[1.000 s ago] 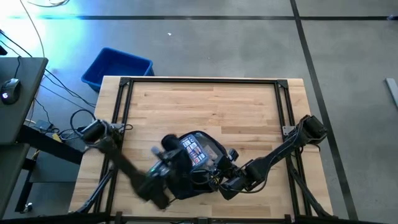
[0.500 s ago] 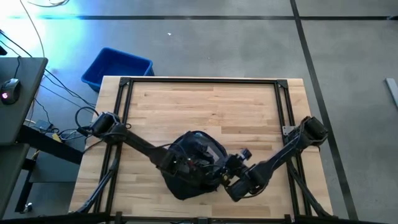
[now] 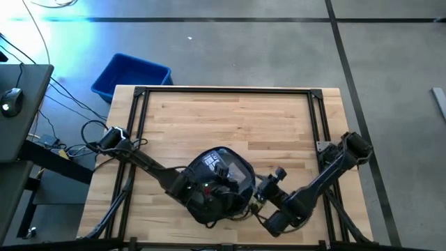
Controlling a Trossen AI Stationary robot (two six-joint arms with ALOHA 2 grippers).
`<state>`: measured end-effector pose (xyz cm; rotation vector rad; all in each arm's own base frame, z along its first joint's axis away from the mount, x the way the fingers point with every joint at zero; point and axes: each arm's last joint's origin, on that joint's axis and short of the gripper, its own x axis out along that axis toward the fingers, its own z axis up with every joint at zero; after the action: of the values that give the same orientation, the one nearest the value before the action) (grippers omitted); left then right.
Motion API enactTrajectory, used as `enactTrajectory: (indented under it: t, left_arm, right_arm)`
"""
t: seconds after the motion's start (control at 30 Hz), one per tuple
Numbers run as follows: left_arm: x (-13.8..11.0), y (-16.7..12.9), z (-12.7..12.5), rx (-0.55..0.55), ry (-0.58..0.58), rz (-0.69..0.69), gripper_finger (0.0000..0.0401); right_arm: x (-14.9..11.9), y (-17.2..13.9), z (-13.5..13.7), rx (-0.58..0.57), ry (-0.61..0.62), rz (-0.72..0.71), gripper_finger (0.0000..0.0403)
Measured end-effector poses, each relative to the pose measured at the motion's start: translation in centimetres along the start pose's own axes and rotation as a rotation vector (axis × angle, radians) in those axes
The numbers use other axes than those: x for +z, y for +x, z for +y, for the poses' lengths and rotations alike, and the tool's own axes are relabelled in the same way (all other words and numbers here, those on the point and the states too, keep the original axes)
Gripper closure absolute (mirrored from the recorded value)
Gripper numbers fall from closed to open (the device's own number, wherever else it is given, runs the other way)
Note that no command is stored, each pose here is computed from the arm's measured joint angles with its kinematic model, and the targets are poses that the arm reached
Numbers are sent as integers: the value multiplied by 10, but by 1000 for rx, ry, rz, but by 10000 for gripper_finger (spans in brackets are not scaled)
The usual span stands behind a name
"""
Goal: Unpack backpack
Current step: Close the black backpack
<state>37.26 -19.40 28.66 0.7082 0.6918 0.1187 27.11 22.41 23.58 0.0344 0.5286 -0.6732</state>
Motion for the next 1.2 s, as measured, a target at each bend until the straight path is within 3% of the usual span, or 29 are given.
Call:
enactTrajectory:
  t: [0.17, 0.33, 0.57, 0.73, 0.93, 1.07, 1.2]
  left_arm:
    - [-13, 32, 15, 6, -16, 74, 276]
    - [-22, 54, 44, 18, -31, 100, 254]
    - [-4, 14, 54, 17, 6, 51, 249]
    - [-13, -23, 5, -135, 40, 143, 249]
    - [-51, -62, -69, -205, 44, 267, 249]
    - [-72, -80, -119, -257, -13, 192, 250]
    - [-81, -85, -151, -272, -82, 1, 250]
  right_arm:
    - [11, -20, 15, 83, -43, -90, 265]
    - [9, -19, 22, 134, -108, -48, 265]
    - [-13, 14, 21, 69, -78, -2, 265]
    - [-23, 49, 17, 70, -22, 68, 265]
    - [-32, 91, 4, 106, 43, 226, 265]
    - [-23, 93, 2, 80, 21, 220, 265]
    - [-3, 78, 13, 123, -43, 148, 265]
